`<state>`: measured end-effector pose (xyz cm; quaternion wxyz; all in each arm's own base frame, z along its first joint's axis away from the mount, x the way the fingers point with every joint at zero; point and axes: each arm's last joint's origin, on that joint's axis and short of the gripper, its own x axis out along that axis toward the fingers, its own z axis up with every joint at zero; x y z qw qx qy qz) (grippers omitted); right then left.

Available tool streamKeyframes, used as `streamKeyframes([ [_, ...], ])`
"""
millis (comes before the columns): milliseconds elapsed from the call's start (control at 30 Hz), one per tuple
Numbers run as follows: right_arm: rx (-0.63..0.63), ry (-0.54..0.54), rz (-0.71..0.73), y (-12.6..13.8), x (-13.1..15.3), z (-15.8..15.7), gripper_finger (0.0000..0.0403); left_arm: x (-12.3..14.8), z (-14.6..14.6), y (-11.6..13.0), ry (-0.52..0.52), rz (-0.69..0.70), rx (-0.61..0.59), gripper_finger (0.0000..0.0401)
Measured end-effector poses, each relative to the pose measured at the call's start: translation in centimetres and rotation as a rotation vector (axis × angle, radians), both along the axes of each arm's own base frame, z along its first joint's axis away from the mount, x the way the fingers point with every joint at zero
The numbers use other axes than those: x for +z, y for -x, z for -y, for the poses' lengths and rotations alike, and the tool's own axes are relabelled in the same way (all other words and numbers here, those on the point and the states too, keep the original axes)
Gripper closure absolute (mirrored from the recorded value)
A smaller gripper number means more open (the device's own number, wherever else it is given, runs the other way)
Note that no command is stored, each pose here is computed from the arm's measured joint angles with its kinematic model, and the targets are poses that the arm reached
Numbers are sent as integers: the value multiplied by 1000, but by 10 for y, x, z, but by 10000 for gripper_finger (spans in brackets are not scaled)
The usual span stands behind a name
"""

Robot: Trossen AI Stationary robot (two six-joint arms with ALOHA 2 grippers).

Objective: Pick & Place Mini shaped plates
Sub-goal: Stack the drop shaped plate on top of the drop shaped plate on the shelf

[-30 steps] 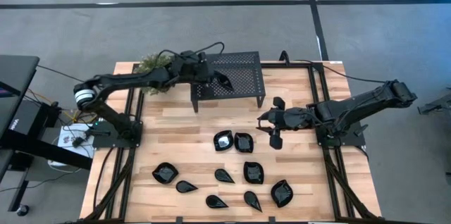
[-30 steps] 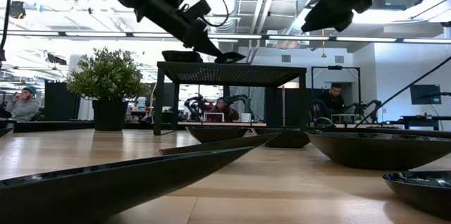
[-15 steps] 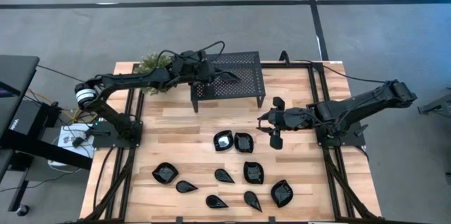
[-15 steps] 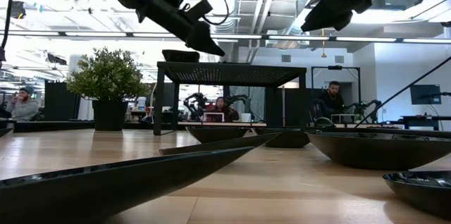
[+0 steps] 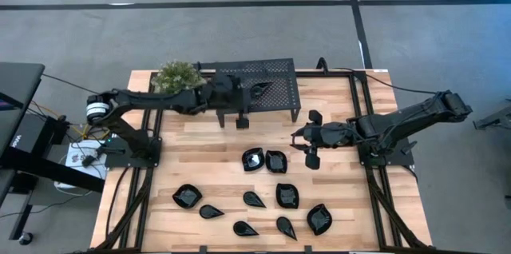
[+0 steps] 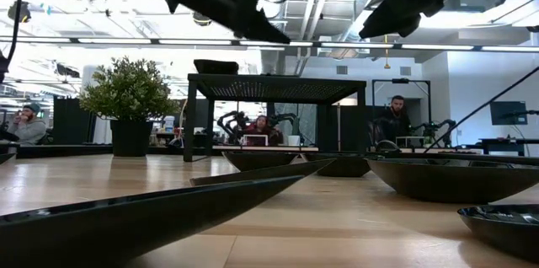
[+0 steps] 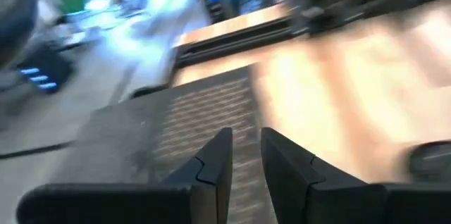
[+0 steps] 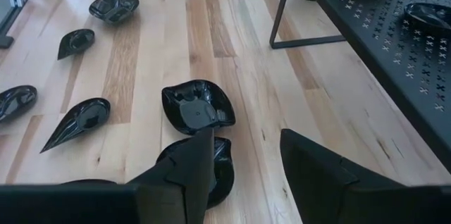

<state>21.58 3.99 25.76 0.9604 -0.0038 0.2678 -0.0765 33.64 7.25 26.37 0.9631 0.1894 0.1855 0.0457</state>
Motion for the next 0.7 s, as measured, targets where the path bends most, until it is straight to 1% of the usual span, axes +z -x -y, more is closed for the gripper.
streamKeyframes([
  [167,1,6,-26,-6,-6,-1,244,-3,55,-6,116,-33,-180,324],
  [267,8,12,-46,-14,-14,-4,248,-7,85,-4,124,-78,-262,324],
  [333,46,-11,-44,-22,-20,-7,252,-8,101,-1,113,-112,-278,324],
  [433,170,-89,-23,-37,-27,-15,262,-6,121,9,58,-155,-234,324],
  [500,230,-104,2,-50,-28,-20,269,-3,131,20,22,-197,-177,324],
  [600,244,-93,-11,-71,-25,-29,281,6,141,40,9,-240,-82,324],
  [700,266,-99,-79,-92,-34,-46,288,18,148,60,44,-238,-7,324],
])
